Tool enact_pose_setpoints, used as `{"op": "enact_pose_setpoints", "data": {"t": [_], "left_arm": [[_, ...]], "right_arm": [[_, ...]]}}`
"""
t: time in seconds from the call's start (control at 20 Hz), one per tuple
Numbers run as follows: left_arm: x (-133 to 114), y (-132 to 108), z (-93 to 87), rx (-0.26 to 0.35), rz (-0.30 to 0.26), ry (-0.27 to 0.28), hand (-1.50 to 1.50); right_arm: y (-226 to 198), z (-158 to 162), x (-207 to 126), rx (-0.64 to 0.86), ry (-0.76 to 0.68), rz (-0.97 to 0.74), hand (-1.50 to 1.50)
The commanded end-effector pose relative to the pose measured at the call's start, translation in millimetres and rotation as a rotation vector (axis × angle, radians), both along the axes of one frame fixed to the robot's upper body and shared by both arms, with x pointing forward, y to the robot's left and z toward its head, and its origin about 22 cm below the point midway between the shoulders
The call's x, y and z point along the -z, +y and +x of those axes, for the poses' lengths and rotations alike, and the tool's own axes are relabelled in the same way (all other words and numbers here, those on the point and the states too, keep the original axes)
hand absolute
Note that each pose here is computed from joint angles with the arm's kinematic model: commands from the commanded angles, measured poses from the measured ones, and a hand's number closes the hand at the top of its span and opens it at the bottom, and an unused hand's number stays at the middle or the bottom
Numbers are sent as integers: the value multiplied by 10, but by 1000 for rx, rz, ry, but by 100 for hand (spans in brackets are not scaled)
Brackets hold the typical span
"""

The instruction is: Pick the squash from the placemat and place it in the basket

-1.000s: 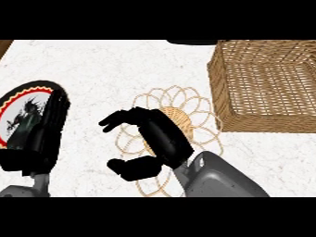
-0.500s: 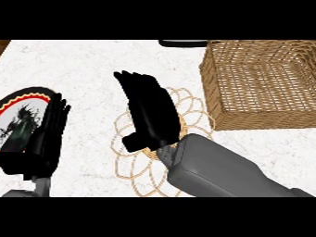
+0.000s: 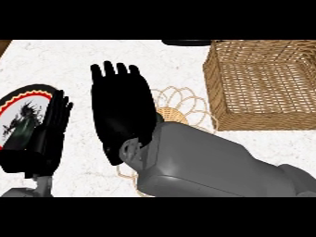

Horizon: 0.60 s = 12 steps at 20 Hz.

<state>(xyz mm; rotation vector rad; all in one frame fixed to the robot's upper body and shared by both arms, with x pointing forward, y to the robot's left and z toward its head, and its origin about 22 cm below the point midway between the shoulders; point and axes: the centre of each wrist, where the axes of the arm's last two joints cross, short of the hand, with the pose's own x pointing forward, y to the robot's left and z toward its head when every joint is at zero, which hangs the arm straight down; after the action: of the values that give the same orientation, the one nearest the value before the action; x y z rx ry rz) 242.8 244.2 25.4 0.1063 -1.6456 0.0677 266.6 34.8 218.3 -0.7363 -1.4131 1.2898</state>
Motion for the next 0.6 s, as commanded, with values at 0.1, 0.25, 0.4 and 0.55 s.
{"op": "enact_pose_setpoints", "data": {"t": [0.1, 0.25, 0.4, 0.55], "left_arm": [[25, -24, 19, 4, 2, -15, 0], [-180, -23, 58, 11, -15, -32, 0], [-29, -70, -7, 20, 10, -10, 0], [-38, -95, -34, 8, -6, -20, 0]], "right_arm": [[150, -74, -340, 94, 144, -155, -150], [194, -67, -304, 129, 137, -174, -150], [296, 40, -179, 171, 128, -271, -150], [265, 13, 28, 179, 142, -306, -150]]}}
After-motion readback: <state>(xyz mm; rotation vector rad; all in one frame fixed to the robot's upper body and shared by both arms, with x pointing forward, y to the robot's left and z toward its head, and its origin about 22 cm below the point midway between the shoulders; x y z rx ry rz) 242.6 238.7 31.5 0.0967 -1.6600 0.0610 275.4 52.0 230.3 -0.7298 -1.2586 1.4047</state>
